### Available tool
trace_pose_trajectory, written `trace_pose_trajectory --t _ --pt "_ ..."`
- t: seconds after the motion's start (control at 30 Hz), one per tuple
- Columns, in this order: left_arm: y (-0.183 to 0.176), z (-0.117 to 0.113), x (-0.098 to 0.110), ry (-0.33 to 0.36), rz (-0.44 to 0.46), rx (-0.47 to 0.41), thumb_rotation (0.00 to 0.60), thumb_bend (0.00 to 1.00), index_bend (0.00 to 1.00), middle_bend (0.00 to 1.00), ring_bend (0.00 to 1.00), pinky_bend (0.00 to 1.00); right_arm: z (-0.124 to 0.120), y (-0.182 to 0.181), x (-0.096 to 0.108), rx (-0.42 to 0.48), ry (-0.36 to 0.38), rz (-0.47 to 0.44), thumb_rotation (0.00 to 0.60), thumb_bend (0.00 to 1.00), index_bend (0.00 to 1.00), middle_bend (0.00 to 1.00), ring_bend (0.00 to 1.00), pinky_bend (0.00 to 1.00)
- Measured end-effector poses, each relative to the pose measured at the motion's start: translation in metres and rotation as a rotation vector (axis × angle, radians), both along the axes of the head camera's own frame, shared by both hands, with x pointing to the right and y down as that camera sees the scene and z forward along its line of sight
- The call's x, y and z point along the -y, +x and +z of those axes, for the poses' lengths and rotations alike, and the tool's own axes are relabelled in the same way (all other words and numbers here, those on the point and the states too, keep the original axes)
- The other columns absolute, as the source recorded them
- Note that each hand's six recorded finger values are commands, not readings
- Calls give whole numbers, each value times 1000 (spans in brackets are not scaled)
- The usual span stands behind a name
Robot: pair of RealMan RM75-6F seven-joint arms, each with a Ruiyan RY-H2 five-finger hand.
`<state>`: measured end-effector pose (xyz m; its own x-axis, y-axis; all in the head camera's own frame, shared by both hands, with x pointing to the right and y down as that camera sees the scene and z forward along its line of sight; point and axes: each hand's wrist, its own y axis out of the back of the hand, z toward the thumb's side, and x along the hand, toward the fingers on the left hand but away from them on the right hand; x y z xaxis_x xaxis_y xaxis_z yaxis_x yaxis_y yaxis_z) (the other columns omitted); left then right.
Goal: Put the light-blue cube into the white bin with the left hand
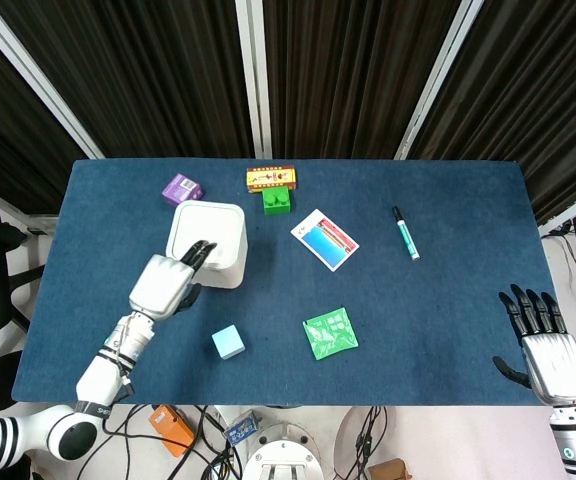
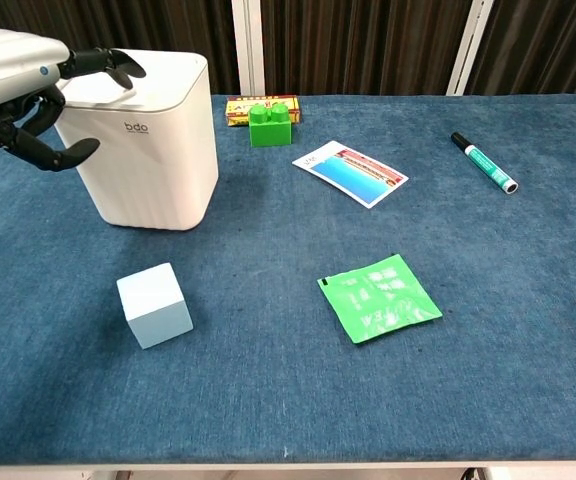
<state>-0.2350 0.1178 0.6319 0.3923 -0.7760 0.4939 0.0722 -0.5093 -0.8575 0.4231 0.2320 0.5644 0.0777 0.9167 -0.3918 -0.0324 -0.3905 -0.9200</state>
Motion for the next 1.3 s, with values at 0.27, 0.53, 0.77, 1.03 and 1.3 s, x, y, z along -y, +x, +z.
trace_pose_trajectory --t 0.27,0.53,0.77,1.03,1.3 --pt "12 -44 12 215 36 -107 600 402 114 103 767 860 -2 1 -1 4 3 3 600 307 0 0 0 0" --pt "0 -59 -2 220 42 -121 600 362 113 103 767 860 -2 0 -1 3 5 5 600 307 0 0 0 0" --pt "-17 -39 -62 73 98 -122 600 127 113 114 767 860 0 -1 -1 -2 1 3 600 308 0 0 0 0" --pt "-12 4 -94 -67 49 -178 600 69 114 120 767 860 -3 -2 -3 9 7 2 600 307 0 0 0 0" --pt "7 44 -110 -171 15 -153 600 22 114 120 768 860 -10 2 -3 25 25 5 600 307 0 0 0 0"
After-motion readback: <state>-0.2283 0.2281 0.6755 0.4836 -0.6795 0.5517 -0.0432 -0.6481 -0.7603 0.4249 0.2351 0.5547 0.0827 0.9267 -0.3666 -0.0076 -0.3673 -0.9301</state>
